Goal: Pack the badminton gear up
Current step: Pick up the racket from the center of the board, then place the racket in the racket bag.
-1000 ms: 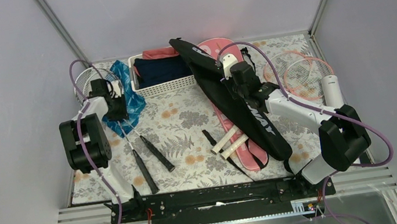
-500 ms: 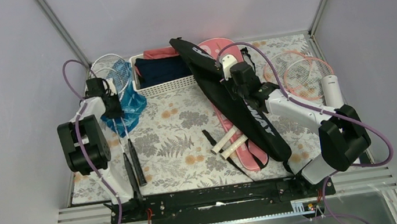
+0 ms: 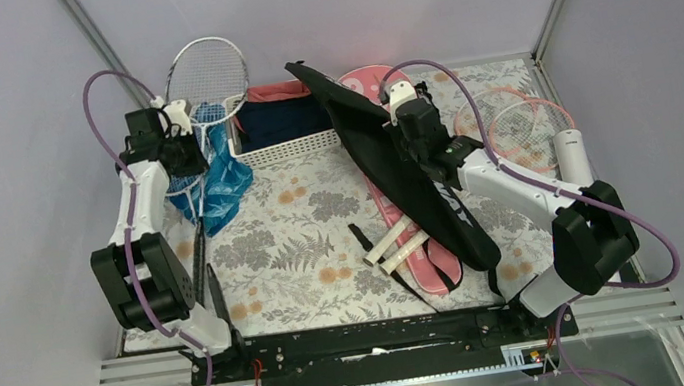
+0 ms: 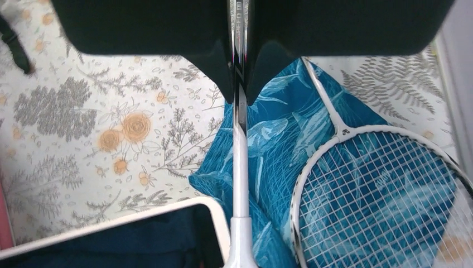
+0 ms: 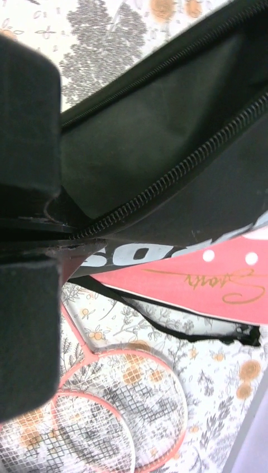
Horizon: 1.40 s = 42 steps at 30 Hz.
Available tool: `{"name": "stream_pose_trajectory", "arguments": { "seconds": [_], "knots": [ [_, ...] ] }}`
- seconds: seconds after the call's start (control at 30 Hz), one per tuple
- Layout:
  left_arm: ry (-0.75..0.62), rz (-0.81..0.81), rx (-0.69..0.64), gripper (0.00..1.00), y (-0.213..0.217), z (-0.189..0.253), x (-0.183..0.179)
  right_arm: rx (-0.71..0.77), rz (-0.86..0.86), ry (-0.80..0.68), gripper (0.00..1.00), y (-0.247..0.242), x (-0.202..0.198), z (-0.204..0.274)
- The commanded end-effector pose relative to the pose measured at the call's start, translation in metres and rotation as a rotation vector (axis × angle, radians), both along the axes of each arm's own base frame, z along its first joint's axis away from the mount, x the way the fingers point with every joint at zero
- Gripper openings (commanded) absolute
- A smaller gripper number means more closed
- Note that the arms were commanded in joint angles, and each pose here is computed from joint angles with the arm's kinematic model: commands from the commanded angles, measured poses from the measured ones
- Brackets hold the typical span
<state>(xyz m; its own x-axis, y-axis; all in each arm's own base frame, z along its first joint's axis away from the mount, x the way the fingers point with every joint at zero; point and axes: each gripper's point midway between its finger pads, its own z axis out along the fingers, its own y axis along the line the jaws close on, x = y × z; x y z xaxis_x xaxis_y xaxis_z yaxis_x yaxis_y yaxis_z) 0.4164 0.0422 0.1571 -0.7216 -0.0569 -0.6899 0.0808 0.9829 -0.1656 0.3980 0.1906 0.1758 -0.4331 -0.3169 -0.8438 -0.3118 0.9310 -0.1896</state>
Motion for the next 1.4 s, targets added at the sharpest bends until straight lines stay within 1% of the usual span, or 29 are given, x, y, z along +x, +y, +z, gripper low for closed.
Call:
{"name": "stream_pose_trajectory", "arguments": {
  "seconds": [0.0,0.17,0.3,0.43,0.47,0.6,0.73,0.87,1.03,1.23,1.37],
  "knots": [
    [-0.044,-0.183,0.089,0.00,-0.016,0.038,-0.013,0.115,-0.138,-0.165,0.00,-0.003,0.023,0.058],
    [-0.079,-0.316,0.176,0.00,-0.033,0.061,-0.039,0.127,-0.213,-0.184,0.00,-0.004,0.028,0.060],
    [-0.107,-0.431,0.237,0.00,-0.051,0.071,-0.065,0.107,-0.338,-0.232,0.00,-0.018,0.031,0.064],
    [-0.141,-0.500,0.259,0.00,-0.069,0.082,-0.084,0.093,-0.449,-0.271,0.00,-0.035,0.032,0.071],
    [-0.143,-0.527,0.264,0.00,-0.075,0.083,-0.089,0.091,-0.474,-0.280,0.00,-0.040,0.031,0.073],
    [-0.145,-0.618,0.309,0.00,-0.098,0.081,-0.103,0.092,-0.480,-0.306,0.00,-0.044,0.028,0.078],
    [-0.094,-0.710,0.358,0.00,-0.117,0.063,-0.115,0.076,-0.504,-0.313,0.00,-0.045,0.033,0.077],
    [-0.033,-0.756,0.386,0.00,-0.129,0.043,-0.120,0.051,-0.529,-0.297,0.00,-0.044,0.039,0.069],
    [0.022,-0.788,0.377,0.00,-0.148,0.028,-0.121,0.044,-0.537,-0.281,0.00,-0.041,0.044,0.059],
    [0.050,-0.801,0.405,0.00,-0.176,0.016,-0.111,0.070,-0.519,-0.219,0.00,-0.030,0.046,0.041],
    [0.086,-0.773,0.421,0.00,-0.190,0.007,-0.096,0.066,-0.499,-0.155,0.00,-0.026,0.041,0.022]
  ]
}}
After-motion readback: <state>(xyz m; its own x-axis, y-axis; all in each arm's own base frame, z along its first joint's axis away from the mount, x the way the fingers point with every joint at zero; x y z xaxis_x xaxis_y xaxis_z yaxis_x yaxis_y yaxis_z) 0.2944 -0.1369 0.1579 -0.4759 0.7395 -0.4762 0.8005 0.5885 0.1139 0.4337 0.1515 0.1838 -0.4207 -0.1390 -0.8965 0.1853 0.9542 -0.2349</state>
